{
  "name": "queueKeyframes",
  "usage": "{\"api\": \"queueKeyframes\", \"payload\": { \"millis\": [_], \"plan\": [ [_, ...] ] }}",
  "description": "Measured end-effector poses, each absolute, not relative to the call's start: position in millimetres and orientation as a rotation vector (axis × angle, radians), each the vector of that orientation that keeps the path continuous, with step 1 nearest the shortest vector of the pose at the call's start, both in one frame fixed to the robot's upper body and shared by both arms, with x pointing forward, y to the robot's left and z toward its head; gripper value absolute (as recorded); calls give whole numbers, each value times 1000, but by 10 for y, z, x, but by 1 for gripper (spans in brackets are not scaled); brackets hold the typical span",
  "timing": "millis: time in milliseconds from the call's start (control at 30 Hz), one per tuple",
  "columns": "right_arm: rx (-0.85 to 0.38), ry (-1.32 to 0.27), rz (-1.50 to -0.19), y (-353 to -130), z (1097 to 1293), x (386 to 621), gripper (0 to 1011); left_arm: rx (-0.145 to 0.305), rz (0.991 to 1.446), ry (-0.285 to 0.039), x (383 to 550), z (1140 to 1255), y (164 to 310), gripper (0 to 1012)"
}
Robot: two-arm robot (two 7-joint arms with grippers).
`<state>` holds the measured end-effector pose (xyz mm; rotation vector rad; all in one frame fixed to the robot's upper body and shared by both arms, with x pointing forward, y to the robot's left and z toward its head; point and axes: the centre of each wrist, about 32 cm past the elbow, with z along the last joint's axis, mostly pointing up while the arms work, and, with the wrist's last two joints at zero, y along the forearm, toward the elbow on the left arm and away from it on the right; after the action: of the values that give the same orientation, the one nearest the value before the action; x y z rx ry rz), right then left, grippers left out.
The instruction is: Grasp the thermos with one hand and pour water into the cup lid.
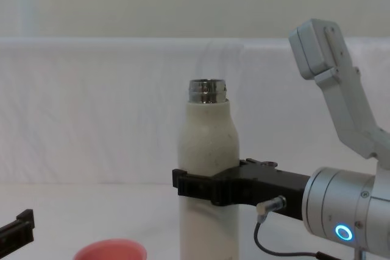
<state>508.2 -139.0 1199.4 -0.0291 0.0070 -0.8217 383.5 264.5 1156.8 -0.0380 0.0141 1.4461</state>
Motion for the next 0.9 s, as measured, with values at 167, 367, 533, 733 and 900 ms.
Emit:
{"api": "queueKeyframes", "payload": {
  "millis": [167,367,533,733,900],
  "plan": [
    [-34,14,-822,-1374,11979,5091,961,-38,1446,14,3835,11568,2645,1001],
    [-40,23,-823,-1370,11956,5104,961,-38,1446,14,3835,11568,2645,1001],
    [-45,32,-823,-1367,11925,5109,961,-38,1446,14,3835,11568,2645,1001],
    [-45,37,-823,-1368,11900,5108,961,-38,1446,14,3835,11568,2645,1001],
    [-42,42,-822,-1371,11887,5105,961,-38,1446,14,3835,11568,2645,1001]
  ]
}}
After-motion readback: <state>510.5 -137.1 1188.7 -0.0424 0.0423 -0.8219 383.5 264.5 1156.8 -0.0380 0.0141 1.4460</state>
